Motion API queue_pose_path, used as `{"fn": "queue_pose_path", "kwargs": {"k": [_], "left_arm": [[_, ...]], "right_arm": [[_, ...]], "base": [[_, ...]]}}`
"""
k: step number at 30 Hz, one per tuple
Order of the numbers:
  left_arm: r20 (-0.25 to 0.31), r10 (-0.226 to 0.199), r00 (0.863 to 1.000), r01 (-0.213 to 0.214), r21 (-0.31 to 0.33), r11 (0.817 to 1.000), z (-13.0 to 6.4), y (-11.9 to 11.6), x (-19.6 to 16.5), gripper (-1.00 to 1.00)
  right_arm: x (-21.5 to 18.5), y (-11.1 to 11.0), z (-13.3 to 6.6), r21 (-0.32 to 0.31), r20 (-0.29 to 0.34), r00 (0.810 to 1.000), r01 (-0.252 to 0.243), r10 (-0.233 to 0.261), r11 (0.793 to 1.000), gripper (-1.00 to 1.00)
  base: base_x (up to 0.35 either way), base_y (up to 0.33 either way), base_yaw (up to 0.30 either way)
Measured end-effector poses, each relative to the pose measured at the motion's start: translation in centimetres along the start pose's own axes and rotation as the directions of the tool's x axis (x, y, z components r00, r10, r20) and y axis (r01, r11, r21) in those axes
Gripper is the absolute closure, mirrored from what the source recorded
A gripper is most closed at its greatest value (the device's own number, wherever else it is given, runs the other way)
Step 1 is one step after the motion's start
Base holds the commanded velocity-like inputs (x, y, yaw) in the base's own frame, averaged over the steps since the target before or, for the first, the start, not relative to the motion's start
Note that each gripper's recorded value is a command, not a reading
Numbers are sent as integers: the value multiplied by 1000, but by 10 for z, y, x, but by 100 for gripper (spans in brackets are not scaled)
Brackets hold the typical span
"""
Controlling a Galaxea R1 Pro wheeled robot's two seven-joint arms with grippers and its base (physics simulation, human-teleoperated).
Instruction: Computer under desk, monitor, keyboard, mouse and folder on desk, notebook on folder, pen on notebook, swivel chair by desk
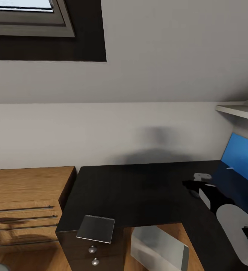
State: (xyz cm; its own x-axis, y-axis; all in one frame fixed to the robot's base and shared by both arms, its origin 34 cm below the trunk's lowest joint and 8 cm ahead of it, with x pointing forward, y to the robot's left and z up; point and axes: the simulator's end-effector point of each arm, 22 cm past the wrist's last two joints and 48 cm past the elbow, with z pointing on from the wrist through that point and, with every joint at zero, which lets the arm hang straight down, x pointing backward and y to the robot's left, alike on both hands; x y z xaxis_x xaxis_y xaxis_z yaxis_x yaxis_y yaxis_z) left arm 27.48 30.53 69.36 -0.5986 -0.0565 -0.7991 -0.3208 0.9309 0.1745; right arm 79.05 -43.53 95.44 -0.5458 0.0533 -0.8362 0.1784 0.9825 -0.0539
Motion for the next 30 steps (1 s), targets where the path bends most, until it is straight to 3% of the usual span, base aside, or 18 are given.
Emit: {"fn": "queue_pose_path", "kwargs": {"k": [9, 16, 30], "left_arm": [[0, -2, 1000, 2, -3, 1000, 0, 1, 0, -100], [0, -2, 1000, 2, -4, 1000, 0, 2, 0, -100], [-6, 1, 1000, -1, -14, 1000, 0, 6, 3, -100]], "right_arm": [[-1, -13, -2, -7, -1, 1000, 7, -7, 1000, -100], [-2, -11, -2, -12, 1, 1000, 1, -1, 1000, -100], [-5, -12, -2, -6, 9, 1000, -3, 3, 1000, -100]], "base": [[52, -2, 0], [212, -84, 0], [10, -6, 3]]}}
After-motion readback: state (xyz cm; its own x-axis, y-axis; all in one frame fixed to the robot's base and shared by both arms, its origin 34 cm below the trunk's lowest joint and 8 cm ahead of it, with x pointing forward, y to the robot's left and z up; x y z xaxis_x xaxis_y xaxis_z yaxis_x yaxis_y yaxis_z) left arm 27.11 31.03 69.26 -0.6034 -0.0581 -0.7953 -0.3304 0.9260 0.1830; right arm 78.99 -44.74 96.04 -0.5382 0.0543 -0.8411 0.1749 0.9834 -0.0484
